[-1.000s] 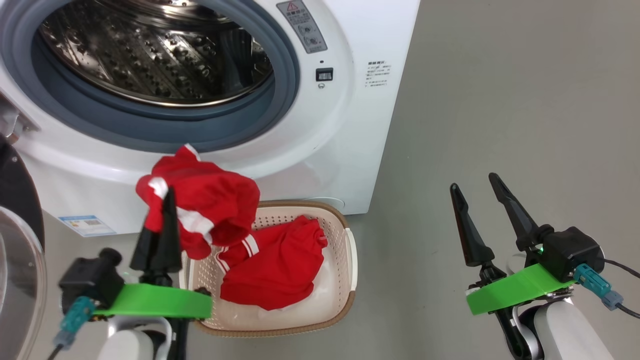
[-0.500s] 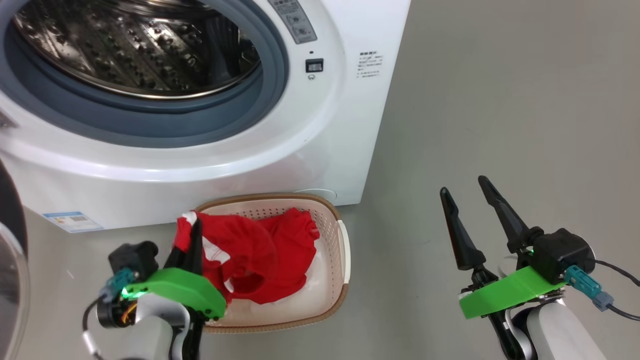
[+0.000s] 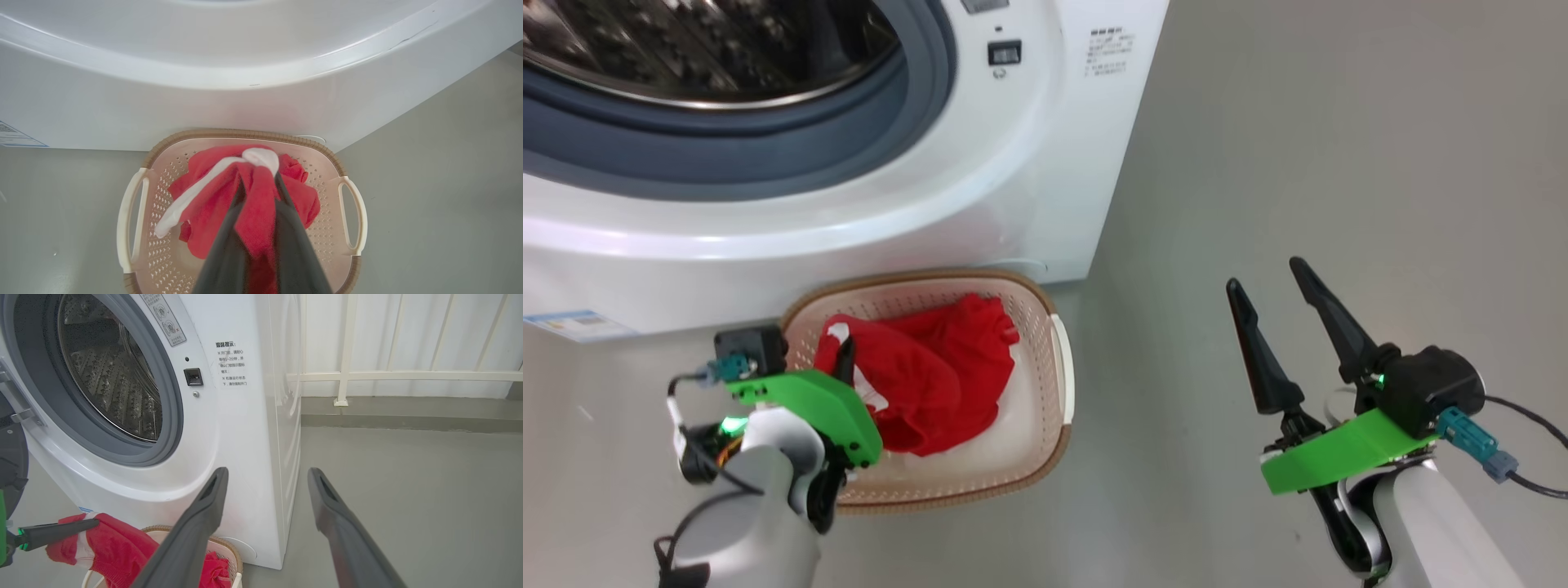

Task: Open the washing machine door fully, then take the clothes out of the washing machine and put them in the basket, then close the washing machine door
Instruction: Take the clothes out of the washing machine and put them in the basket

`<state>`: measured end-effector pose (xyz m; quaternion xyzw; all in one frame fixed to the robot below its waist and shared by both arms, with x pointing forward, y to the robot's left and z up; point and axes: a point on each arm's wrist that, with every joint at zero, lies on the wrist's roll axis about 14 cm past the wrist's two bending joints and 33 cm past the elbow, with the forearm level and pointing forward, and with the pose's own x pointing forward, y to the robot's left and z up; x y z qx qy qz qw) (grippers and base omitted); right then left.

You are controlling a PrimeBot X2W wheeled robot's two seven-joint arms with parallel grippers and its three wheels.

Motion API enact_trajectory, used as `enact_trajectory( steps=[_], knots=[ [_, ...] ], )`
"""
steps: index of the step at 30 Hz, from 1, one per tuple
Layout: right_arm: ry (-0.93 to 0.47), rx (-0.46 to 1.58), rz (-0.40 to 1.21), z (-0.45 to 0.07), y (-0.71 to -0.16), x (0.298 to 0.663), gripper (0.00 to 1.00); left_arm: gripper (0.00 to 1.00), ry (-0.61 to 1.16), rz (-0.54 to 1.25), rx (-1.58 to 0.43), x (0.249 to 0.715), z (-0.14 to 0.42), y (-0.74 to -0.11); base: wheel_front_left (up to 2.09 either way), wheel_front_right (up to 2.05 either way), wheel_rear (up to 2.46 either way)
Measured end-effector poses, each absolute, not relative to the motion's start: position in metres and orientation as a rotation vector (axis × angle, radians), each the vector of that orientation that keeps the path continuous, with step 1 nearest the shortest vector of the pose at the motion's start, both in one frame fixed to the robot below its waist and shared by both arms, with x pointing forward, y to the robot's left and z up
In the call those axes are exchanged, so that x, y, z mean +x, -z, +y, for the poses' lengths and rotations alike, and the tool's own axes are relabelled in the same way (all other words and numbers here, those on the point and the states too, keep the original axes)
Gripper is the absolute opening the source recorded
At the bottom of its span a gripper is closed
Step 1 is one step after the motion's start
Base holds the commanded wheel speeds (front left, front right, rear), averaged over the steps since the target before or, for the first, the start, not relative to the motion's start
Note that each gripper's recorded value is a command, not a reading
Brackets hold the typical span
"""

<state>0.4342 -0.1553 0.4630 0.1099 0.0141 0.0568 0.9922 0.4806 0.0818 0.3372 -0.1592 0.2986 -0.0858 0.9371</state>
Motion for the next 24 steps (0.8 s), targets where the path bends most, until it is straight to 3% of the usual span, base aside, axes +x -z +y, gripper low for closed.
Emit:
enact_trajectory(
  steps=[17, 24],
  knots=[
    [-0.116, 0.212, 0.117, -0.155, -0.417, 0.464, 1.00, 0.00, 0.238, 0.974, -0.265, 0.457, 0.065, -0.242, 0.00, 0.00, 0.00],
    [-0.106, 0.211, 0.167, -0.157, -0.396, 0.464, 1.00, 0.00, 0.244, 1.038, -0.238, 0.456, 0.067, -0.220, 0.00, 0.00, 0.00]
  ],
)
